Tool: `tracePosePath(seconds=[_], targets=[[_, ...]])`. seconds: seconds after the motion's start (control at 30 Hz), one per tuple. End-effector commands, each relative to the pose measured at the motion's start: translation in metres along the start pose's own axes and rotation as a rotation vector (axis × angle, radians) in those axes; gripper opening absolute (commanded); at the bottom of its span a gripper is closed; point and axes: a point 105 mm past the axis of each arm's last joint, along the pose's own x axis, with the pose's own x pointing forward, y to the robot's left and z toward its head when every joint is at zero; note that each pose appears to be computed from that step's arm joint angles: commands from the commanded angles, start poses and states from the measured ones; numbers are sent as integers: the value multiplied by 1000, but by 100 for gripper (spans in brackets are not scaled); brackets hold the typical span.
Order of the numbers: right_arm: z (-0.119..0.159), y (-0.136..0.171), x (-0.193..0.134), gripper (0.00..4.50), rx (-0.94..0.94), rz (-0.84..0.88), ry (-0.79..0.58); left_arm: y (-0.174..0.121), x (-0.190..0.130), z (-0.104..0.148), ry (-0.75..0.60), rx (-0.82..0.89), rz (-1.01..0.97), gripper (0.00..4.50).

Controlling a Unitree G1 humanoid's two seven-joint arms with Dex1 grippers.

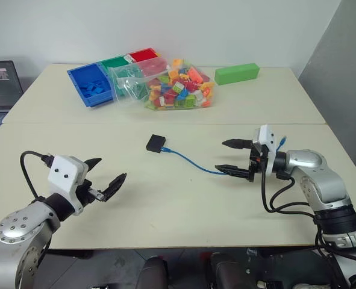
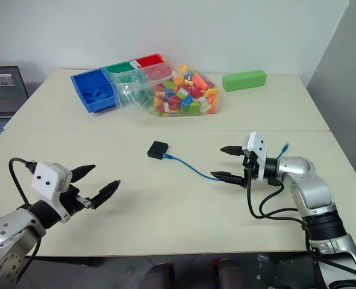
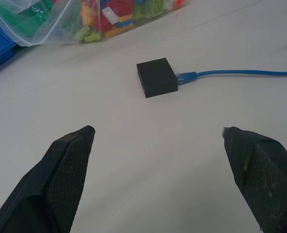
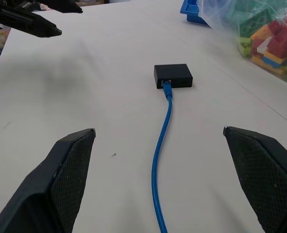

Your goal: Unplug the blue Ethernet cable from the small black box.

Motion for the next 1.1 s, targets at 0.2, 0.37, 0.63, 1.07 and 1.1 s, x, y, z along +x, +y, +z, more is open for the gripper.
tracePosePath(seconds=[0.2,0.37,0.63,1.07,1.1], targets=[[13,5,-4,448,-60,-16,-29,1,-5,-2,18,37,-50,450],[16,6,-2,448,-74,-10,-28,3,-2,0,12,39,-62,450],[21,8,6,448,-58,-9,-17,11,-3,5,-9,37,-108,450],[18,5,113,448,-149,-68,39,47,-15,-2,66,92,-145,450],[17,6,121,448,-156,-65,42,50,-15,-2,68,94,-143,450]])
